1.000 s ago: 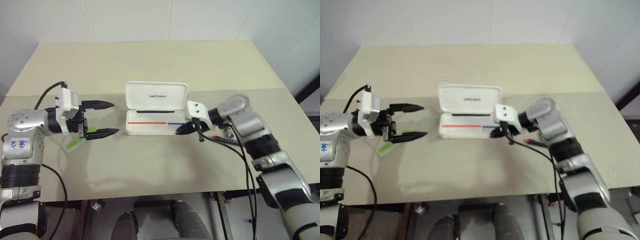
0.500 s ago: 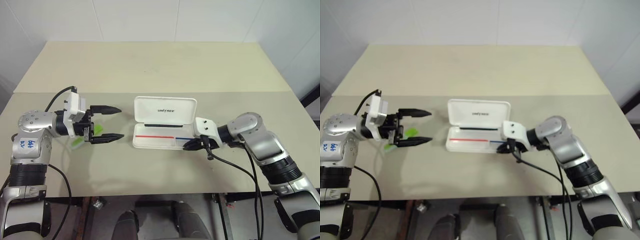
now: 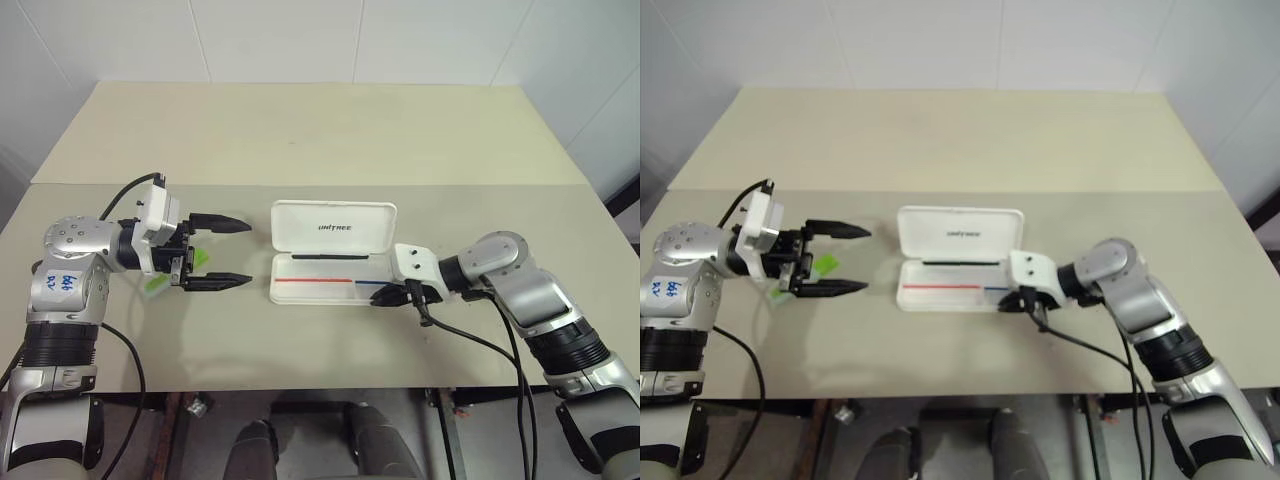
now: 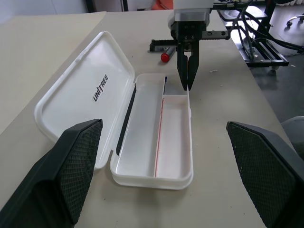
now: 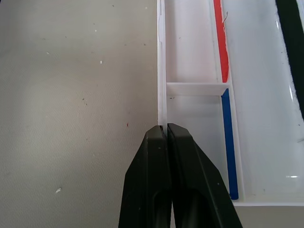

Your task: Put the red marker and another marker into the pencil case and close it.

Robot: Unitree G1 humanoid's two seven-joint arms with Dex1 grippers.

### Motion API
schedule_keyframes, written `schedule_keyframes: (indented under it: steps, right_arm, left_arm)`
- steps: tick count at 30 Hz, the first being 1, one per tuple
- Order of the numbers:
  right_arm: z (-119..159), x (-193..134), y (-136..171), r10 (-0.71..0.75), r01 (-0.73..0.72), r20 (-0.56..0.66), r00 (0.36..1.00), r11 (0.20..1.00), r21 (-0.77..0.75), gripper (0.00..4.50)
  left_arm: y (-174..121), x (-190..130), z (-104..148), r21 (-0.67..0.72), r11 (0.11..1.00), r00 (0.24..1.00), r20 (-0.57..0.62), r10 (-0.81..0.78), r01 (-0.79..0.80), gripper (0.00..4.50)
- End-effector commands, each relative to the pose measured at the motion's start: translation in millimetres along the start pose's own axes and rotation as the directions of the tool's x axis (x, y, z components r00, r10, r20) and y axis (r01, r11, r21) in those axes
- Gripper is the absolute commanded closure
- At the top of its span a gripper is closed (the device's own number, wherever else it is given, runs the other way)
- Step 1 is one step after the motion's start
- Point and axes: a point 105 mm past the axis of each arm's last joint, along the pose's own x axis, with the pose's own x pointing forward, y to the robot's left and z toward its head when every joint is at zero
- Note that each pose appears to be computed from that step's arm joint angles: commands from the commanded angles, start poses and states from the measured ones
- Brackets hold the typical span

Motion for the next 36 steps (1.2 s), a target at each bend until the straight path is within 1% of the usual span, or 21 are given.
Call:
schedule_keyframes:
  steps: [1,6,7,9,13,17,19,20,25,27,29,30,32,34,36]
  right_arm:
    - [12,-2,2,0.009,-0.007,0.045,0.999,0.999,-0.040,4.49]
    - [5,-1,6,0.030,-0.030,0.025,0.999,1.000,-0.002,4.49]
    - [3,-1,6,0.029,-0.029,0.013,0.999,1.000,0.008,4.27]
    - [7,0,2,-0.002,0.003,0.039,0.999,1.000,-0.022,3.77]
    - [9,-1,1,0.009,-0.008,0.039,0.999,1.000,-0.027,2.32]
    - [16,-7,-2,0.008,-0.005,0.055,0.998,0.998,-0.066,0.91]
    - [21,-10,-1,0.022,-0.016,0.073,0.997,0.997,-0.075,0.23]
    - [25,-12,0,0.033,-0.026,0.086,0.996,0.996,-0.084,0.02]
    - [40,-22,0,0.040,-0.023,0.153,0.987,0.994,-0.107,0.02]
    - [49,-37,-12,-0.026,0.047,0.228,0.973,0.995,-0.090,0.02]
    - [49,-51,-20,-0.091,0.112,0.255,0.963,0.991,-0.069,0.02]
    - [46,-59,-26,-0.142,0.161,0.251,0.958,0.985,-0.060,0.02]
    - [31,-79,-39,-0.264,0.268,0.191,0.945,0.963,0.008,0.02]
    - [17,-95,-45,-0.325,0.323,0.119,0.938,0.946,0.033,0.02]
    - [-6,-115,-48,-0.373,0.371,0.036,0.927,0.927,0.059,0.02]
  left_arm:
    - [2,-1,9,0.037,0.999,1.000,0.016,0.004,-0.005,0.00]
    - [4,-2,11,0.047,0.999,1.000,0.018,0.014,-0.015,0.00]
    - [4,-2,11,0.048,0.999,1.000,0.018,0.015,-0.016,0.00]
    - [4,-2,11,0.050,0.999,1.000,0.019,0.017,-0.018,0.00]
    - [4,-2,11,0.052,0.998,1.000,0.022,0.023,-0.024,0.00]
    - [4,-2,11,0.053,0.998,0.999,0.023,0.026,-0.027,0.00]
    - [3,-2,11,0.055,0.998,0.999,0.022,0.027,-0.028,0.00]
    - [3,-3,11,0.055,0.998,0.999,0.022,0.028,-0.029,0.00]
    - [2,-6,11,0.062,0.997,0.999,0.014,0.037,-0.037,0.00]
    - [2,-10,10,0.068,0.996,0.999,-0.003,0.051,-0.051,0.00]
    - [1,-14,10,0.069,0.996,0.998,-0.013,0.065,-0.064,0.00]
    - [0,-15,11,0.067,0.995,0.998,-0.014,0.069,-0.068,0.00]
    - [-2,-17,11,0.063,0.996,0.997,-0.015,0.069,-0.068,0.00]
    - [-5,-17,11,0.059,0.996,0.998,-0.016,0.063,-0.062,0.00]
    - [-6,-12,11,0.055,0.997,0.999,-0.005,0.051,-0.051,0.00]
